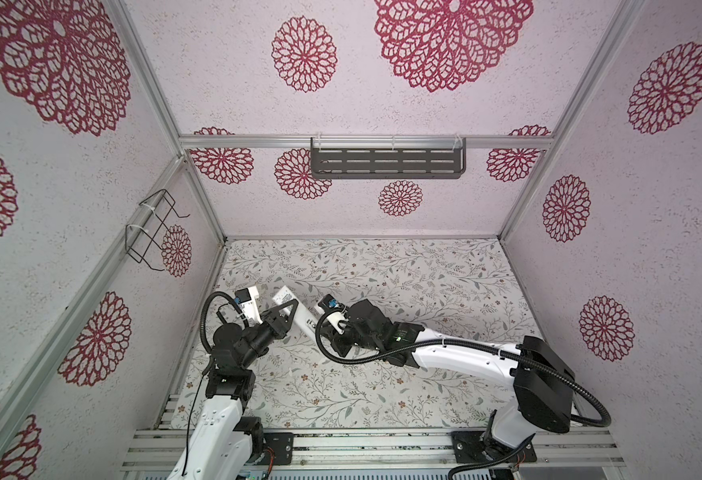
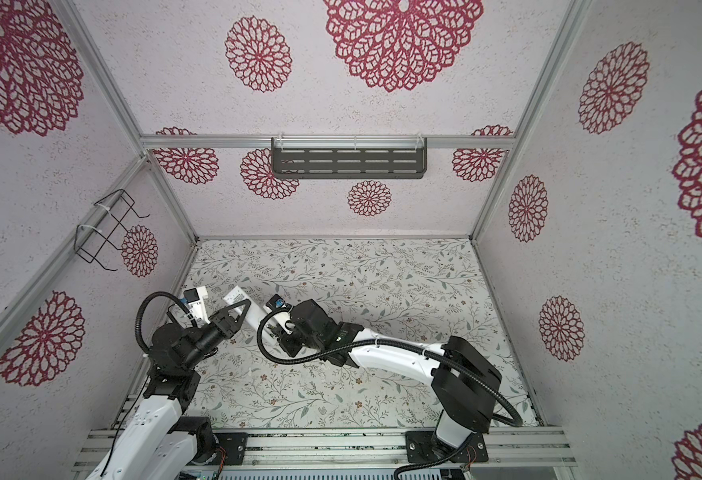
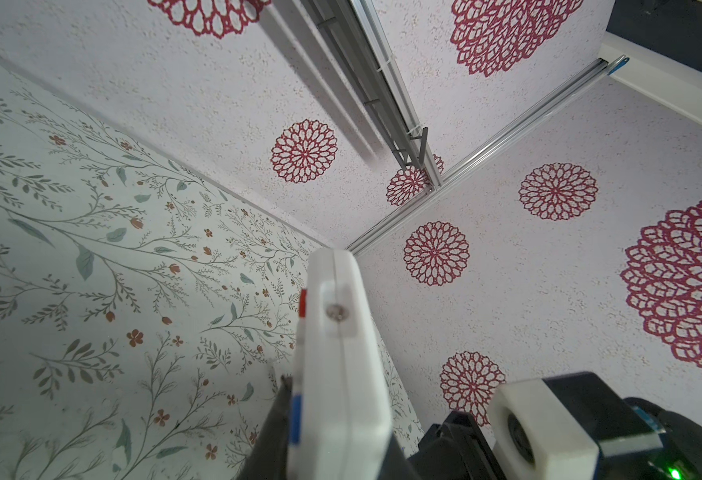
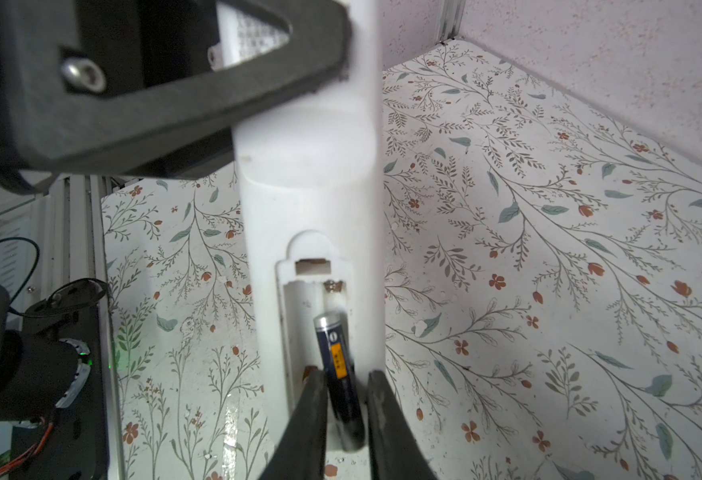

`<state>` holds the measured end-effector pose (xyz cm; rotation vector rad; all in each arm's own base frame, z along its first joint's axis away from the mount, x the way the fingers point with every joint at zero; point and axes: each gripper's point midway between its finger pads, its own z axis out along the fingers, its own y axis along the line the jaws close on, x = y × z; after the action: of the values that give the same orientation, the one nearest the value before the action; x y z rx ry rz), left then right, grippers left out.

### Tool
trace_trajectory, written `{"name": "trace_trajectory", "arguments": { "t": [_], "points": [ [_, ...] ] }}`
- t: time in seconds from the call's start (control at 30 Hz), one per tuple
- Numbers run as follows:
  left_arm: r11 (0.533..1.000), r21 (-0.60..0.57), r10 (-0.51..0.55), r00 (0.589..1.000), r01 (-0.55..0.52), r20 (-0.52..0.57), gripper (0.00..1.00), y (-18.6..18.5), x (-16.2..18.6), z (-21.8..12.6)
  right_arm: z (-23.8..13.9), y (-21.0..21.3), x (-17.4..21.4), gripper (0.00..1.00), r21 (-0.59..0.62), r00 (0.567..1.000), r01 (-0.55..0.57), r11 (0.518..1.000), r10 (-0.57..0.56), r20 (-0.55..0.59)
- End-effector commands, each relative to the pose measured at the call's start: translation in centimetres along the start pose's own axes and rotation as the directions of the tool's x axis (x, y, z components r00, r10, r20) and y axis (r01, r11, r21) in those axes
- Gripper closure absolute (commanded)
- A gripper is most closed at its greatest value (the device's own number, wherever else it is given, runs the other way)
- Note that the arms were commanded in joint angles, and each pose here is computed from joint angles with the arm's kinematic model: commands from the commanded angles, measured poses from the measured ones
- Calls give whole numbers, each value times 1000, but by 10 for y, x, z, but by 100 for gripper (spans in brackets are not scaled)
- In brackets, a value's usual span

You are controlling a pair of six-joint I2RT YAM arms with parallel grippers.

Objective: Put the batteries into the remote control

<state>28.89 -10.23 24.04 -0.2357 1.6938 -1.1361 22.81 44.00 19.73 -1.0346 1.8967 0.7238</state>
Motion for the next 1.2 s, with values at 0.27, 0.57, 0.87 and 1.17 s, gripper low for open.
{"name": "trace_trajectory", "arguments": {
  "t": [0.27,0.57,0.87,1.17],
  "points": [
    [983,182,-23,999,18,26,86,-42,-18,-7,7,0,13,86,34,998,30,999,-28,-63],
    [970,234,-66,998,60,18,86,-45,-20,-8,17,-2,2,87,66,998,42,997,-38,-52],
    [962,260,-82,997,79,-1,87,-49,-22,-8,25,-8,-3,88,100,997,62,993,-58,-44],
    [946,302,-114,993,118,-31,89,-58,-25,-12,36,-11,-10,88,97,995,99,990,-98,-11]
  ]
}}
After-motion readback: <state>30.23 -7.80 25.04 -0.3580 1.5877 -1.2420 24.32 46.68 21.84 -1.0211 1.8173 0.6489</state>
